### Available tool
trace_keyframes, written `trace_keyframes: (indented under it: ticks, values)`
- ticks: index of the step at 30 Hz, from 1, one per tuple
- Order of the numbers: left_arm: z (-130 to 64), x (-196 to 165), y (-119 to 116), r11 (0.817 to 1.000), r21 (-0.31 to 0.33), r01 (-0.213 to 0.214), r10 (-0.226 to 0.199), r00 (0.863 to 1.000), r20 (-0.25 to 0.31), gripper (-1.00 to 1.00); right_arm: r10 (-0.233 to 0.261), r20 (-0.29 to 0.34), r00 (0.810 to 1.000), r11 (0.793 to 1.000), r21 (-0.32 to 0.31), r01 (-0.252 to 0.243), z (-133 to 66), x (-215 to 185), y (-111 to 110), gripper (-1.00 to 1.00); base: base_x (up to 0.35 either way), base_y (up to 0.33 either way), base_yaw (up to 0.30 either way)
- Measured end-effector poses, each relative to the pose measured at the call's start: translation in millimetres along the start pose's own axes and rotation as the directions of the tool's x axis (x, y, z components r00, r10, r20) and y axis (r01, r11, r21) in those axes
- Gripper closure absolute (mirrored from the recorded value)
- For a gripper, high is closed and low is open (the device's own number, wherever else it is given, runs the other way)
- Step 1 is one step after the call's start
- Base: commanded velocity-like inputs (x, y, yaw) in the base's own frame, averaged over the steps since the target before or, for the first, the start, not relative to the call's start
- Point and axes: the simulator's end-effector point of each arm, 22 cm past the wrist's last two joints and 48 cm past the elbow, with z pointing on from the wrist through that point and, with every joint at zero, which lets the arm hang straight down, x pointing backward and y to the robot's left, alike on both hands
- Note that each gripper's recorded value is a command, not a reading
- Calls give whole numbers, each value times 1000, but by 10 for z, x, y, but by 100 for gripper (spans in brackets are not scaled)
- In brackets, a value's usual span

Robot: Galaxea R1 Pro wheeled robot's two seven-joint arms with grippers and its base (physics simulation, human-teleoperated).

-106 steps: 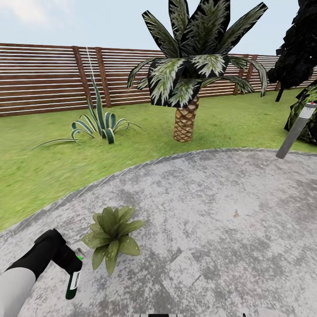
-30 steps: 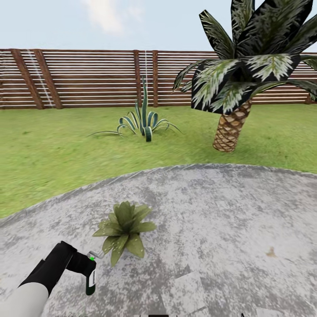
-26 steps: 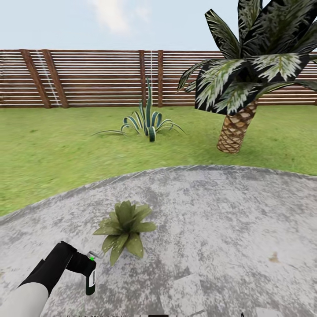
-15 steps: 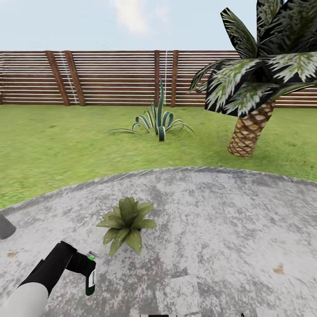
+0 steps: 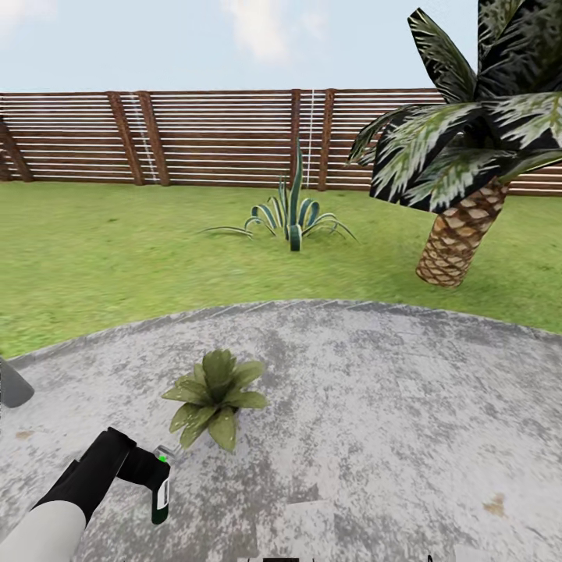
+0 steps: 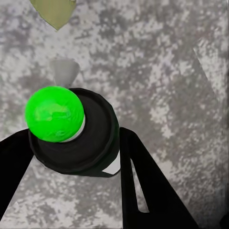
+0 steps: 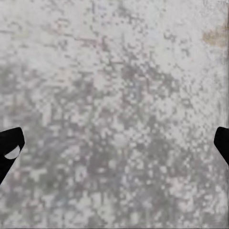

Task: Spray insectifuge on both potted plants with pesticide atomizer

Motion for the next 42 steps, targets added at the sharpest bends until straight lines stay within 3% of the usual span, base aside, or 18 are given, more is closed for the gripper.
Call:
trace_keyframes:
  ticks: [15, 27, 42]
  values:
    - [48, 33, -19, 1000, 3, -5, 5, 1000, -14, 100, -3, -9, 1000, 1000, 0, 3, 7, 40, 2, -100, 148, -274, 222]
    - [123, 122, -18, 1000, 8, 1, 0, 999, -39, 100, -8, -23, 1000, 1000, 1, 8, 19, 108, 5, -100, 16, -281, 173]
    - [190, 214, -18, 1000, 15, 9, -8, 998, -63, 100, -13, -38, 999, 1000, 0, 13, 29, 181, 3, -100, 73, -57, 132]
